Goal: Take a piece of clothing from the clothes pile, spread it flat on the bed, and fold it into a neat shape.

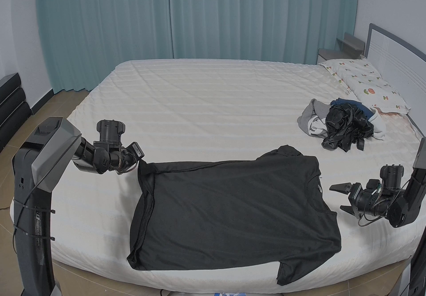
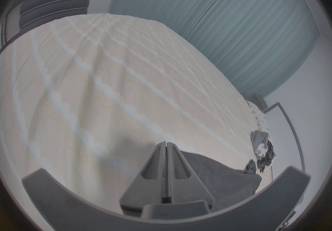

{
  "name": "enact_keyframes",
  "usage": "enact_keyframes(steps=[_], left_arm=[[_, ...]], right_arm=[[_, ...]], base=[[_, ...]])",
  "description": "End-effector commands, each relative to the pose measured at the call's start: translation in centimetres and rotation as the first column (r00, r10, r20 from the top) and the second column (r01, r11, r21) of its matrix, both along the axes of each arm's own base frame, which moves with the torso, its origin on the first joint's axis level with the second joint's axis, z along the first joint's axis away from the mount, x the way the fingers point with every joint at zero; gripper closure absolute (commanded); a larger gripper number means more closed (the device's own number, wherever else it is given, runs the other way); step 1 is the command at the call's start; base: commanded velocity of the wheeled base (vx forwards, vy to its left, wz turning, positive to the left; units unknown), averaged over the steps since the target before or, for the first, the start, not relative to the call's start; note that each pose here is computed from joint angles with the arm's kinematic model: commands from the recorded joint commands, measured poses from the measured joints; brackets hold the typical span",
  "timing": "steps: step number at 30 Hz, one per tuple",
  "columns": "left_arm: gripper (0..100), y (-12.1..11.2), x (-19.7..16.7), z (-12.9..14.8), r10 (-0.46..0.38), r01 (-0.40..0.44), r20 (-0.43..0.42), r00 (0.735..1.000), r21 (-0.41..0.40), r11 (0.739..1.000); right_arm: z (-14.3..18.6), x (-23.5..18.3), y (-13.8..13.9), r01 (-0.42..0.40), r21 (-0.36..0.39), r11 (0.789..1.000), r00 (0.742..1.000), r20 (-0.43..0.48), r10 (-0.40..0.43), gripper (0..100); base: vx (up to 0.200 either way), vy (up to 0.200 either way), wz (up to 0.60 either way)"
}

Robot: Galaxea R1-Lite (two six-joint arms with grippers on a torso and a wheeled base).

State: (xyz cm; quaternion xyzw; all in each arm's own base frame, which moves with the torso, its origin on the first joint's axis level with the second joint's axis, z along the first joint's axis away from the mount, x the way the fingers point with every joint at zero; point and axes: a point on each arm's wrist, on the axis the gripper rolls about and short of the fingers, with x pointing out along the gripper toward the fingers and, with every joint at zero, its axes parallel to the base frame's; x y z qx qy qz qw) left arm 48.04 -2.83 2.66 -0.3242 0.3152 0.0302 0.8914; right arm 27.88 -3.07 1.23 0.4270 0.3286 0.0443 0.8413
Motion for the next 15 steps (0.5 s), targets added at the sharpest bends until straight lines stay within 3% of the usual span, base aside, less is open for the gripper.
enact_keyframes(steps=[1, 9, 14, 15], left_arm=[[100, 1.2, 1.3, -0.6, 0.043, -0.043, -0.007, 0.999, -0.014, 0.999], [100, 2.5, 3.4, -1.4, 0.142, -0.14, 0.007, 0.99, -0.099, 0.985], [100, 2.7, 2.7, -1.8, 0.134, -0.142, -0.077, 0.988, -0.112, 0.983], [0, 2.6, 2.5, -1.5, 0.125, -0.134, -0.083, 0.989, -0.118, 0.984]], right_arm=[[-0.1, 0.0, 0.0, 0.0, 0.0, 1.0, 1.0, -0.001, 0.0, 0], [-0.4, 0.2, 0.0, 0.001, 0.001, 1.0, 1.0, -0.009, -0.001, 0], [-0.4, 0.1, 0.0, 0.001, 0.001, 1.0, 1.0, -0.011, -0.001, 0], [-0.4, 0.1, 0.0, 0.001, 0.001, 1.0, 1.0, -0.011, -0.001, 0]], base=[[0.0, 0.0, 0.0], [0.0, 0.0, 0.0], [0.0, 0.0, 0.0], [0.0, 0.0, 0.0]])
